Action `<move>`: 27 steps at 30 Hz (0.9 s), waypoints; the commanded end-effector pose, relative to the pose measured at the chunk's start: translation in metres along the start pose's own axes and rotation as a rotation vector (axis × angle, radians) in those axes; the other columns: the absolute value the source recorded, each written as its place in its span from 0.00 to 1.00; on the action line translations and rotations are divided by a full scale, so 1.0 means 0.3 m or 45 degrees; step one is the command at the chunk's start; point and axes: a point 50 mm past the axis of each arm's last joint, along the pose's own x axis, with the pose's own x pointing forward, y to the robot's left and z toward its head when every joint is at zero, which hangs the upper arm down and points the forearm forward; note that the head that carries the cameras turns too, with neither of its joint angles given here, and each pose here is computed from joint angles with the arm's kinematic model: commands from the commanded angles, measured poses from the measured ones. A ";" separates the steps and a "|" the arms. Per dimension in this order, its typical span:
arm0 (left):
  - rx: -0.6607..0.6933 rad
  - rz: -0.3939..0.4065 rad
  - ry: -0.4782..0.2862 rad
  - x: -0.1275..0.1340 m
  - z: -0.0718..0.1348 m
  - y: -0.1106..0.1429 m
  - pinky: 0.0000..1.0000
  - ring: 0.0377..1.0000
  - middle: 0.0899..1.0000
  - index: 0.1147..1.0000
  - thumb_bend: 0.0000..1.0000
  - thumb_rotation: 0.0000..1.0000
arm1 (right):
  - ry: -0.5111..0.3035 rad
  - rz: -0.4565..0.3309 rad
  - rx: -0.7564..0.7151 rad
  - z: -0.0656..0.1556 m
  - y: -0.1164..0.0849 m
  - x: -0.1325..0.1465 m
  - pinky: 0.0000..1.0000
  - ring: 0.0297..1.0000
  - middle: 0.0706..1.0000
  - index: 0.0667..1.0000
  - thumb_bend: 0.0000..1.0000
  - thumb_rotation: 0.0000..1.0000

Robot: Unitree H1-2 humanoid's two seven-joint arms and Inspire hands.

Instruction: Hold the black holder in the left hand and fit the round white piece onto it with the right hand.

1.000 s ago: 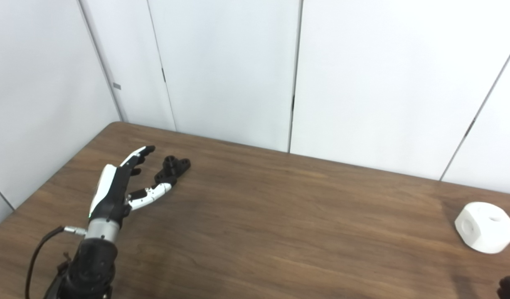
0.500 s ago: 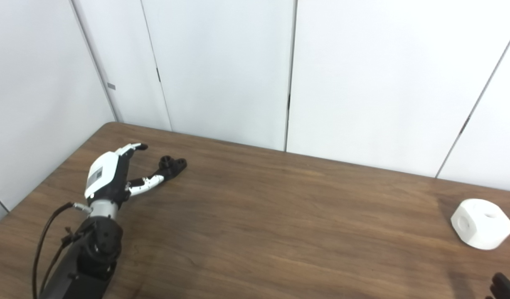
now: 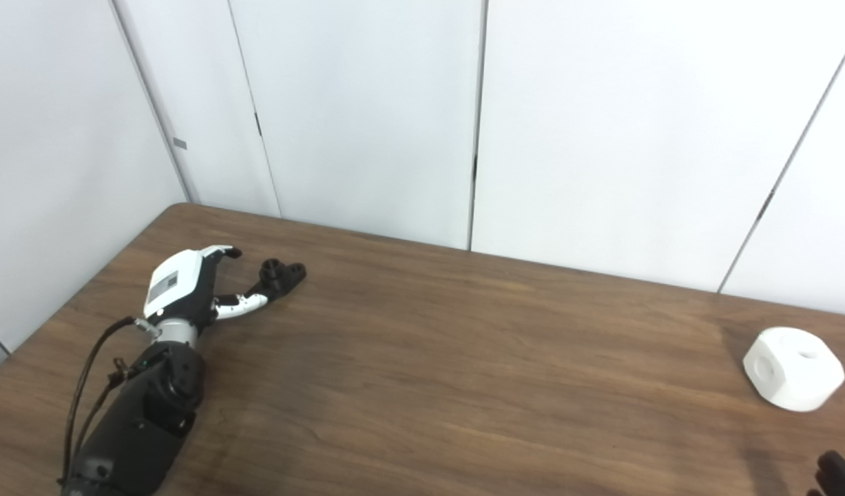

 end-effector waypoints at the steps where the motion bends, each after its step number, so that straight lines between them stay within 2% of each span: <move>1: 0.014 0.130 -0.056 0.054 0.048 0.081 0.94 0.93 0.88 0.75 0.84 0.35 | 0.106 -0.053 0.031 -0.072 0.025 -0.061 0.88 0.92 0.90 0.86 0.52 0.50; 9: -0.006 0.098 -0.049 0.074 0.068 0.059 0.95 0.94 0.89 0.75 0.84 0.37 | 0.100 -0.075 0.030 -0.075 0.031 -0.073 0.82 0.87 0.88 0.85 0.52 0.47; 15: -0.020 0.080 -0.035 0.091 0.071 0.041 0.94 0.93 0.88 0.73 0.82 0.35 | 0.097 -0.066 0.032 -0.072 0.035 -0.078 0.87 0.90 0.89 0.86 0.52 0.47; 17: -0.020 0.076 -0.029 0.095 0.071 0.037 0.94 0.93 0.87 0.70 0.82 0.35 | 0.088 -0.037 0.043 -0.070 0.035 -0.079 0.91 0.92 0.90 0.87 0.51 0.46; 19: -0.020 0.073 -0.024 0.098 0.069 0.035 0.94 0.93 0.87 0.69 0.83 0.35 | 0.068 -0.005 0.057 -0.066 0.035 -0.077 0.98 0.97 0.95 0.91 0.42 0.45; 22: -0.006 0.066 -0.015 0.100 0.070 0.033 0.94 0.93 0.87 0.67 0.82 0.35 | 0.063 -0.001 0.052 -0.062 0.035 -0.073 1.00 0.99 0.95 0.91 0.35 0.41; 27: 0.047 0.046 0.006 0.106 0.067 0.027 0.95 0.94 0.88 0.65 0.81 0.36 | 0.064 -0.019 0.050 -0.059 0.038 -0.064 1.00 0.99 0.95 0.92 0.30 0.36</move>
